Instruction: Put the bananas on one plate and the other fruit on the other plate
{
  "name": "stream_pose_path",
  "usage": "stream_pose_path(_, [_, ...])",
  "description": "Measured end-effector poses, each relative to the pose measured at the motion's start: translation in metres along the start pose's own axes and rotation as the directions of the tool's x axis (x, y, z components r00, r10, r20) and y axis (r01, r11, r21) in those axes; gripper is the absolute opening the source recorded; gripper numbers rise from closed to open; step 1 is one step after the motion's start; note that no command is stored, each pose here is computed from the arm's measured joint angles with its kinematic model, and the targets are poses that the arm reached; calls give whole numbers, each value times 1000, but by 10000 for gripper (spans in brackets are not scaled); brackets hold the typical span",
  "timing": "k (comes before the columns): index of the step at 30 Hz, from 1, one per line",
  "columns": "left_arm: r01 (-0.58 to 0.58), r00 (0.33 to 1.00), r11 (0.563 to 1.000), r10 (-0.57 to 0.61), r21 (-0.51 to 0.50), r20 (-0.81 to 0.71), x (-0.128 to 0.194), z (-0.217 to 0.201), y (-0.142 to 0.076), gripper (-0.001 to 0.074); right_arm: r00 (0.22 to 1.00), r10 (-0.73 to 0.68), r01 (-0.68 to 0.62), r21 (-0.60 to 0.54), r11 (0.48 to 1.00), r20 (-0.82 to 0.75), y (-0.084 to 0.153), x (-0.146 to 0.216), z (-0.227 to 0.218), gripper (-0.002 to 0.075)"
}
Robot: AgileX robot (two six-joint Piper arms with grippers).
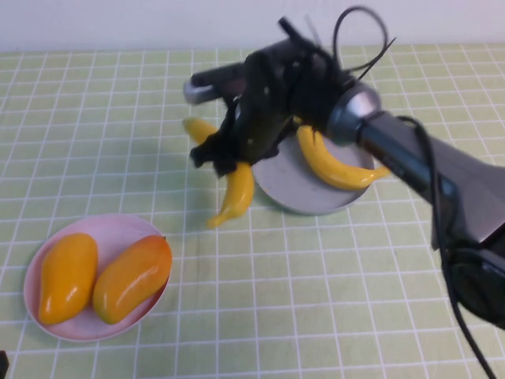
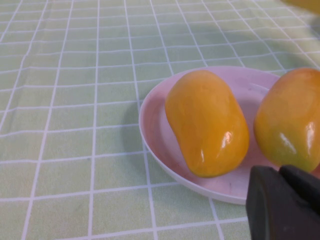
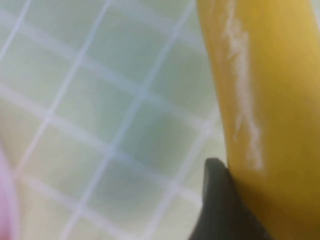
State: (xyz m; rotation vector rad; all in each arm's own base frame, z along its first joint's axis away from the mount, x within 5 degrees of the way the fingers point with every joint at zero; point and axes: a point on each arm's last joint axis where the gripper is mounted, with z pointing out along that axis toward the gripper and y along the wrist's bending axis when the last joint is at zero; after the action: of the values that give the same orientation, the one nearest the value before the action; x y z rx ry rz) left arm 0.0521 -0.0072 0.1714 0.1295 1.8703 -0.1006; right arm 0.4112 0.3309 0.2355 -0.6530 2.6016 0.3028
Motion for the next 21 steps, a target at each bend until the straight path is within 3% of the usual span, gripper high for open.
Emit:
stream_pose_path(9, [0, 1000, 1000, 0, 0, 0, 0, 0, 0, 0, 998, 55, -61, 165, 984, 38, -76, -12, -8, 330])
stream_pose_path(21, [0, 1000, 1000, 0, 0, 0, 0, 0, 0, -1, 997, 69, -63, 183, 981, -25, -84, -4, 10, 329])
